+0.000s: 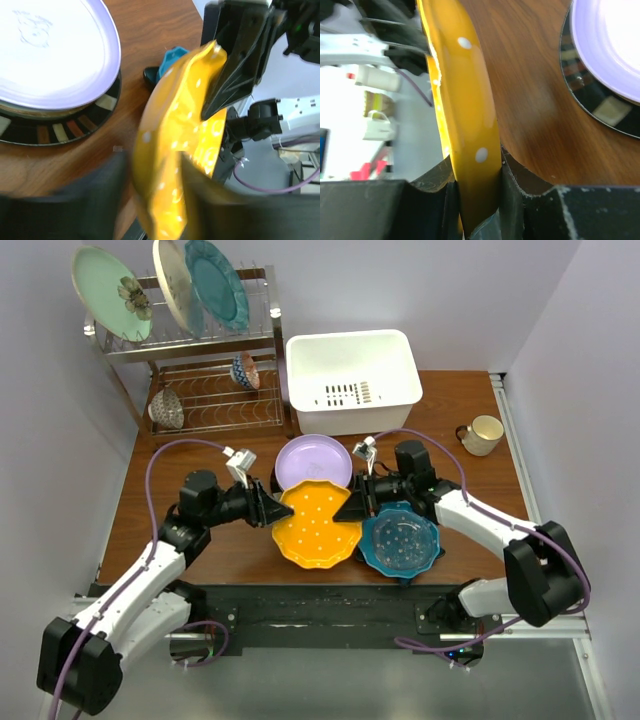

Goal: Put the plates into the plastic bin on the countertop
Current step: Place the plate in the plastic bin.

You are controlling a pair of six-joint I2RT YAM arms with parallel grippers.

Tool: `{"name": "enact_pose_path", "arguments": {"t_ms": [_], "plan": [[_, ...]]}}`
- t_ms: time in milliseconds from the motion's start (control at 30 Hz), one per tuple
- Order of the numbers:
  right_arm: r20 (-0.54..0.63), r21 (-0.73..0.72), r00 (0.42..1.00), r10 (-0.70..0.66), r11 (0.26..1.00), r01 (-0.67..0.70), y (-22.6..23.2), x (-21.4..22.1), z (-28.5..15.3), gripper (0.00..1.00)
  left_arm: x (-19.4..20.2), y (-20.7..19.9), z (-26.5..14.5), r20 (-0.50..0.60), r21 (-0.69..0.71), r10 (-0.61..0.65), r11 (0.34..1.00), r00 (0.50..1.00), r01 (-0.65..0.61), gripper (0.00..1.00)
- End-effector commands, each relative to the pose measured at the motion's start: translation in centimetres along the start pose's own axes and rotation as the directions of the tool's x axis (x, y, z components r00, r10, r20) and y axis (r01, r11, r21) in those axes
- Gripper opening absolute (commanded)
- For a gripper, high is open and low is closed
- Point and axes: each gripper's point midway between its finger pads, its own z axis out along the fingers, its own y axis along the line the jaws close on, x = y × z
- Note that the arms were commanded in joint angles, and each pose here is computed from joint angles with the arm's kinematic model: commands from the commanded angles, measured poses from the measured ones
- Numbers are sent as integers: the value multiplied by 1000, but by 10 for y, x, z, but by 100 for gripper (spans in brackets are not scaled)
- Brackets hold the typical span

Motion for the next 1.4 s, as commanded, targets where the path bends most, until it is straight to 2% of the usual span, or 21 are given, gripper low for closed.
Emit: {"name": "enact_pose_path", "arguments": {"t_ms": [0,33,100,300,367,500,567,767,967,1367], "plan": [[20,3,997,-73,997,73,9,-6,-1,0,-54,-16,-10,150,-66,121,992,981,-112,67],[21,4,997,-73,997,73,10,-7,-1,0,-50,-7,-12,134,-115,107,989,985,-91,76],[26,12,997,-72,997,72,9,-8,-2,0,-58,10,-20,163,-237,121,968,979,-80,82],[27,25,997,-75,997,74,10,-9,-4,0,-69,46,-44,196,-480,144,876,970,-33,86],[30,39,997,-75,997,73,10,-10,-4,0,-73,62,-55,214,-575,148,818,966,3,87],[56,85,995,-88,993,83,8,-18,-7,0,-60,98,-75,161,-747,101,663,982,54,87],[55,117,996,-72,991,65,6,-19,-9,0,-60,105,-79,161,-773,99,631,982,63,88],[109,224,990,-91,972,65,4,-37,-19,0,-55,112,-65,131,-762,85,646,988,45,88],[170,255,979,-116,964,70,13,-59,-26,0,-52,120,-50,79,-753,67,658,995,16,88],[240,316,962,-131,947,50,20,-121,-27,0,-51,122,-37,57,-729,65,684,996,-3,88]]}}
